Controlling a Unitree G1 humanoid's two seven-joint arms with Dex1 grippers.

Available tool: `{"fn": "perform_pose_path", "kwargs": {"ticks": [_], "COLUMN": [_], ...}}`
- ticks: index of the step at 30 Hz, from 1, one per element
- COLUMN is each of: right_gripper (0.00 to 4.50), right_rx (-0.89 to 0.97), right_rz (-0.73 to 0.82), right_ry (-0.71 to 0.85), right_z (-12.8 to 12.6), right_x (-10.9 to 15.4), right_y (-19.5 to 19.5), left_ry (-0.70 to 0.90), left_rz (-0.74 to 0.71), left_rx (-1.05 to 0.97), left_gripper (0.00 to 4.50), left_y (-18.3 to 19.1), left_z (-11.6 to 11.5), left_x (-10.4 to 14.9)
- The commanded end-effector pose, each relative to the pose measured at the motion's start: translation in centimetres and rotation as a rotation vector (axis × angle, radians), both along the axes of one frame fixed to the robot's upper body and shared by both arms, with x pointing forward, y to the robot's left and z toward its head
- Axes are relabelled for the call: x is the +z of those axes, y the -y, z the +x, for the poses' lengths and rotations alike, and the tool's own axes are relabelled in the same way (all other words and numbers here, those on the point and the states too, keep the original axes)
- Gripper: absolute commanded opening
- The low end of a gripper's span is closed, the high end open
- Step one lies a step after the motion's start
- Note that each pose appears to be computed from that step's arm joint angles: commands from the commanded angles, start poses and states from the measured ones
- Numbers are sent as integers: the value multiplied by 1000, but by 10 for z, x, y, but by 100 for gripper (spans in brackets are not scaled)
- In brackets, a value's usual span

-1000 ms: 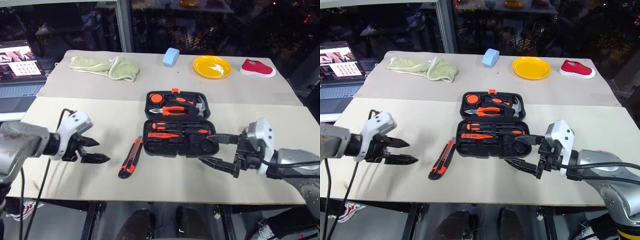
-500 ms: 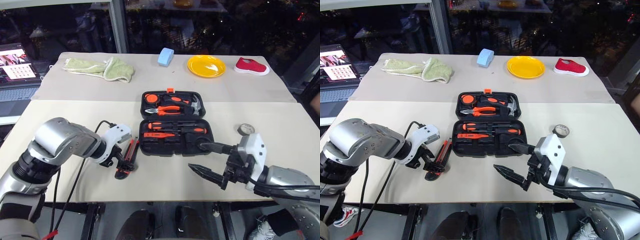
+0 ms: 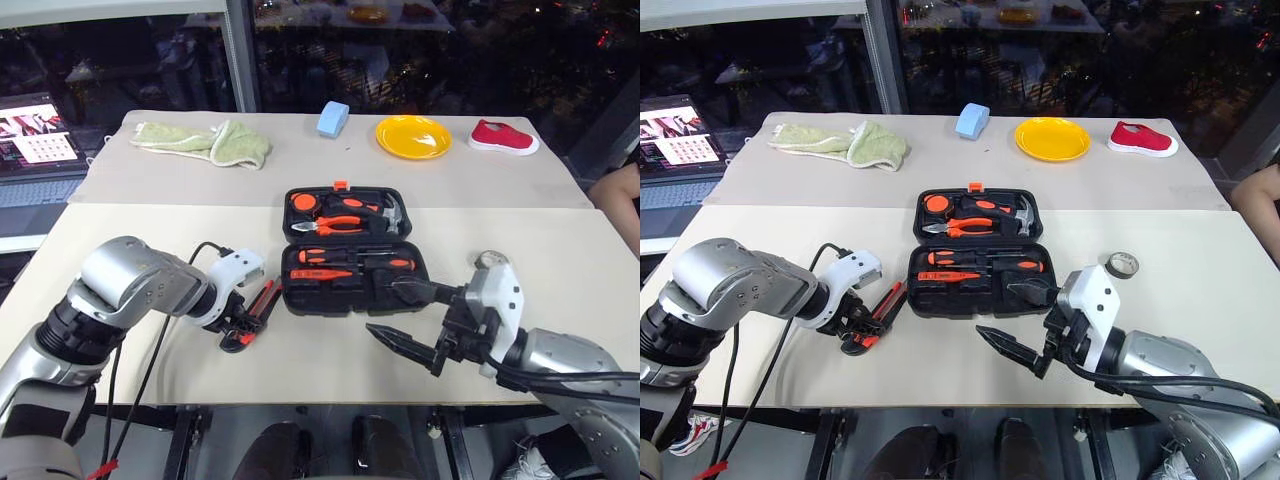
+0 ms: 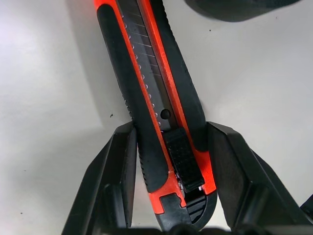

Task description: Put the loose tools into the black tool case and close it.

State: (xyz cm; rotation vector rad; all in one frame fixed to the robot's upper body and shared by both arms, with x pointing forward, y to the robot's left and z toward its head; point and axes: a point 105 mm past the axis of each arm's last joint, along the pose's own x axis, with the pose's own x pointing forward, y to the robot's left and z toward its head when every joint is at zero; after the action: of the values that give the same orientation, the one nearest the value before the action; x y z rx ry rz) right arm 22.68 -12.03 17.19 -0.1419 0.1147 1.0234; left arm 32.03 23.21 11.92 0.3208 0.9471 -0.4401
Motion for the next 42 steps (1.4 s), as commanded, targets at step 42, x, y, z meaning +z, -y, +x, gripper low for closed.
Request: {"fn": "perform_pose_path", "kwargs": {"ticks": [42], "right_gripper": [450], "right_rx": [-144], "right_rz": [-19], "right_ry": [54], "right_z": [-9], "right_x": [11], "right_y": [21], "left_ry": [37], "left_rz": [151], "left_rx": [-1382], "left_gripper": [170], "left_y": [192], "left_z": [19], "left_x": [23]}}
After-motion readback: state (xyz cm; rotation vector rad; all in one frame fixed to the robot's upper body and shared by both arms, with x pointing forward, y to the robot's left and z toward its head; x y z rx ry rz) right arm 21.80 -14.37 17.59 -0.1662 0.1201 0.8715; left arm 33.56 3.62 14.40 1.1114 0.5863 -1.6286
